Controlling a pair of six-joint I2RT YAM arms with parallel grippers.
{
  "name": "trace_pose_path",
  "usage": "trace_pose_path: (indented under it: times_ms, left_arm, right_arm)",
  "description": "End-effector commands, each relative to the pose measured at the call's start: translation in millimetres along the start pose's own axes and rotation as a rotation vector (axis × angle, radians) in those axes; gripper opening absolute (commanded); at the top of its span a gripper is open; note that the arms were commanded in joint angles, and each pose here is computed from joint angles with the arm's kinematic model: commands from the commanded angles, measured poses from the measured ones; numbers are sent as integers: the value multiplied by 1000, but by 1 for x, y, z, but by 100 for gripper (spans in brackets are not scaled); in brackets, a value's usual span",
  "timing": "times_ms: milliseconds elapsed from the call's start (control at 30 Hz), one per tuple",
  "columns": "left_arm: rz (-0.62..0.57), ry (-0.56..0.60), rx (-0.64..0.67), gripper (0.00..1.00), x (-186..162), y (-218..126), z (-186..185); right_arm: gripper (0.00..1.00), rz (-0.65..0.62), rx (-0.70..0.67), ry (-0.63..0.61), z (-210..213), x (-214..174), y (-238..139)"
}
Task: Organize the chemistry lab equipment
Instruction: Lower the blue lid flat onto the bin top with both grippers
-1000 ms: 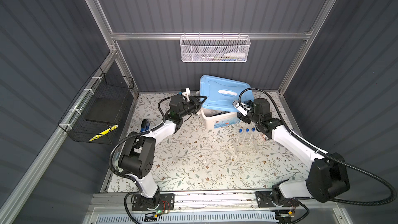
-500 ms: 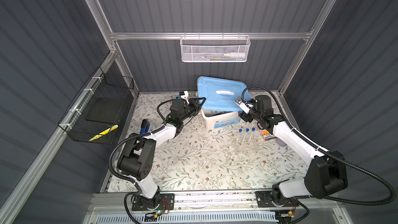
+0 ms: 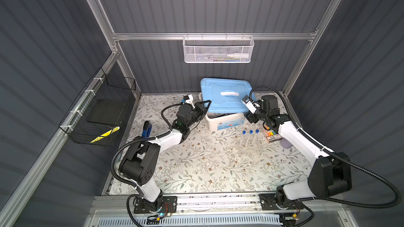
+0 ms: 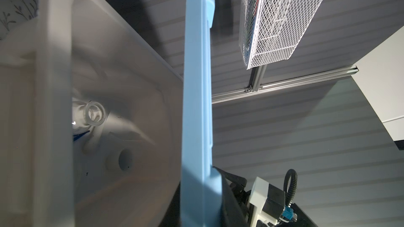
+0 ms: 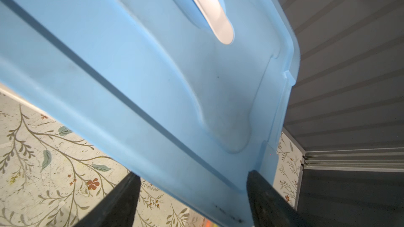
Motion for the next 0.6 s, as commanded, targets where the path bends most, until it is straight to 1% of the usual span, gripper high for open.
trace_pose_path:
  times_ms: [0,367,567]
  left_arm:
    - [-54,47,2,22,5,-8,-8]
    - [-72,44,8,22,-6,-4,-12]
    - [-106,21,17,22,-8,-4,-7]
  right_arm:
    - [79,-16,13,39,-4,10,-1]
    - [81,-15,33,83,-5,9,-4]
    - [83,-37,71,138,-3,11,-14]
Point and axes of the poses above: each gripper's point midway between its finger pads, its own y axis out along the fingers, its own z axis along the line the jaws close on, x = y × z, the point moved 2 cm from there along -y, back along the fingers, and after that the axes turned 10 degrees about y, right-handed, at the moved point
